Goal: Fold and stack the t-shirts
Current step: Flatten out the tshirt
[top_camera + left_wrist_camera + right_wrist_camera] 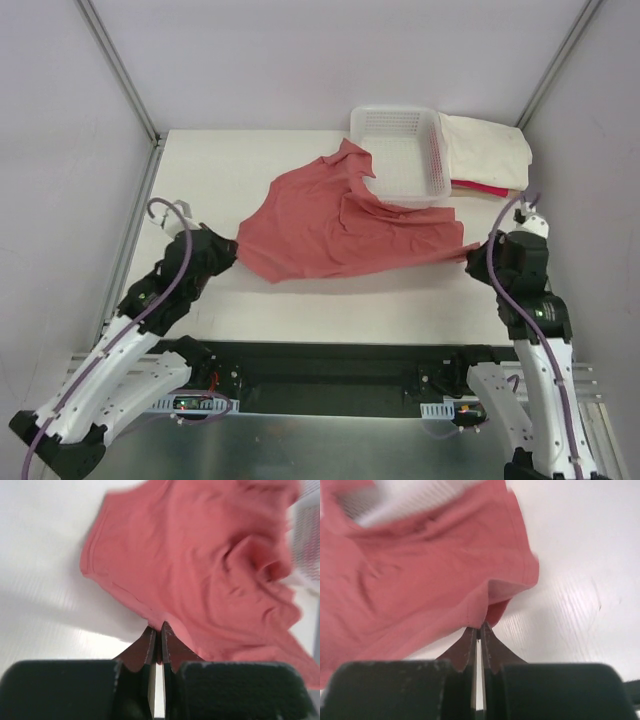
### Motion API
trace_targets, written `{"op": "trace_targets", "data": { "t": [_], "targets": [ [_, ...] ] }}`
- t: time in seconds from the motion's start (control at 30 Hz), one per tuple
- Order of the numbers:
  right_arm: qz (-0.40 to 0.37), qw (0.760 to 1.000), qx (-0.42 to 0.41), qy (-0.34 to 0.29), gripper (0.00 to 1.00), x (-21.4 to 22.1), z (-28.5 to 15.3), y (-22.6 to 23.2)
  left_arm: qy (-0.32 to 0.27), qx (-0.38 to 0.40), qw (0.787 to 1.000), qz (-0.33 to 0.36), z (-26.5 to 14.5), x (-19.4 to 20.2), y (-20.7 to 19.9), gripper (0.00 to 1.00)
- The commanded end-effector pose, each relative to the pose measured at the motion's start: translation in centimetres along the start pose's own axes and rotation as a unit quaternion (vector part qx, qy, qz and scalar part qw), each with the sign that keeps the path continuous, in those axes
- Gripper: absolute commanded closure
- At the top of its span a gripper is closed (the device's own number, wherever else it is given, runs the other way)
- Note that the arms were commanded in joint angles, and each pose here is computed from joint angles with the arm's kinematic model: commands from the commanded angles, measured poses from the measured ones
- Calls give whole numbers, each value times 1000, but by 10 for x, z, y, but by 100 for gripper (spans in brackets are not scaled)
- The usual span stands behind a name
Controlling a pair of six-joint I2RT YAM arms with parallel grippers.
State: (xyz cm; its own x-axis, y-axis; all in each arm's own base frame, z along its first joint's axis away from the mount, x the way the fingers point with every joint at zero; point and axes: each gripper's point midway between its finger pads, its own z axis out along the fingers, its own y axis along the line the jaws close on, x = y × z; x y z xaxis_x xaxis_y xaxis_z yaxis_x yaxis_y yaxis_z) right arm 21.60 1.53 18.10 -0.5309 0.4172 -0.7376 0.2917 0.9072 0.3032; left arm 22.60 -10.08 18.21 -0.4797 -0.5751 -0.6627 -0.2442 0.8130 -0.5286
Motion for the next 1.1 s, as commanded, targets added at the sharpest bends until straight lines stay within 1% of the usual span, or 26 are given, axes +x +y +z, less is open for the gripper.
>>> {"op": "trace_targets", "data": {
  "t": [0.0, 0.03, 0.1, 0.13, 0.2, 0.23, 0.27, 0.3, 0.33, 0.37, 0.4, 0.43, 0.47, 0.5, 0.53, 0.6, 0.63, 0.7, 0.73, 0.8, 0.83, 0.87, 0.93, 1.0, 1.03, 1.07],
  "targets": [
    [-38, 994, -4, -106, 99, -61, -63, 2, -160, 49, 986, -6, -64, -104, -33, 100],
    [-34, 989, -17, -142, 99, -81, -84, 9, -193, 70, 979, -6, -90, -130, -44, 100],
    [-36, 982, -33, -180, 99, -100, -107, 15, -230, 94, 969, -10, -121, -157, -54, 100],
    [-35, 979, -41, -197, 99, -109, -118, 18, -257, 119, 959, -11, -149, -179, -63, 100],
    [-29, 968, -58, -244, 99, -133, -147, 26, -274, 154, 949, -4, -177, -196, -77, 100],
    [-27, 963, -64, -260, 99, -141, -157, 28, -298, 178, 938, 0, -204, -214, -85, 100],
    [-22, 952, -79, -295, 99, -158, -178, 35, -309, 196, 931, 2, -219, -223, -92, 100],
    [-23, 946, -90, -310, 99, -166, -187, 39, -309, 213, 927, 13, -227, -227, -102, 100],
    [-27, 939, -101, -328, 99, -175, -200, 44, -332, 237, 913, 17, -256, -243, -109, 100],
    [-27, 928, -116, -353, 99, -190, -222, 51, -339, 252, 906, 22, -270, -250, -115, 100],
    [-32, 922, -132, -363, 99, -197, -235, 57, -335, 273, 901, 36, -277, -252, -126, 100],
    [-37, 917, -141, -372, 99, -202, -246, 61, -358, 296, 885, 39, -306, -265, -130, 100],
    [-40, 914, -148, -376, 99, -207, -252, 65, -365, 309, 877, 42, -319, -269, -133, 100],
    [-42, 900, -170, -398, 99, -215, -278, 71, -370, 320, 871, 45, -329, -273, -137, 100],
    [-42, 895, -178, -406, 99, -218, -288, 74, -386, 344, 854, 46, -355, -280, -138, 100],
    [-58, 885, -192, -420, 99, -221, -307, 78, -400, 365, 839, 49, -377, -285, -138, 100],
    [-57, 873, -202, -441, 99, -224, -329, 78, -413, 388, 822, 51, -401, -288, -137, 100],
    [-66, 862, -215, -454, 99, -224, -346, 80, -423, 406, 809, 54, -419, -290, -137, 100],
    [-66, 851, -222, -470, 99, -225, -363, 80, -435, 425, 792, 59, -440, -292, -135, 100],
    [-76, 841, -244, -476, 99, -225, -376, 87, -440, 436, 782, 64, -450, -295, -140, 100],
    [-79, 839, -250, -477, 99, -226, -379, 89, -453, 444, 770, 64, -465, -299, -138, 100],
    [-79, 836, -253, -481, 99, -229, -384, 91, -458, 449, 764, 67, -471, -302, -140, 100],
    [-79, 836, -249, -482, 99, -234, -384, 92, -476, 451, 752, 69, -484, -313, -146, 100],
    [-76, 839, -238, -483, 99, -243, -380, 93, -482, 443, 753, 73, -477, -324, -159, 100],
    [-77, 841, -237, -480, 99, -246, -377, 95, -498, 437, 745, 75, -486, -329, -156, 100],
    [-78, 846, -234, -472, 99, -252, -367, 99, -500, 430, 748, 74, -481, -334, -159, 100]
  ]
}}
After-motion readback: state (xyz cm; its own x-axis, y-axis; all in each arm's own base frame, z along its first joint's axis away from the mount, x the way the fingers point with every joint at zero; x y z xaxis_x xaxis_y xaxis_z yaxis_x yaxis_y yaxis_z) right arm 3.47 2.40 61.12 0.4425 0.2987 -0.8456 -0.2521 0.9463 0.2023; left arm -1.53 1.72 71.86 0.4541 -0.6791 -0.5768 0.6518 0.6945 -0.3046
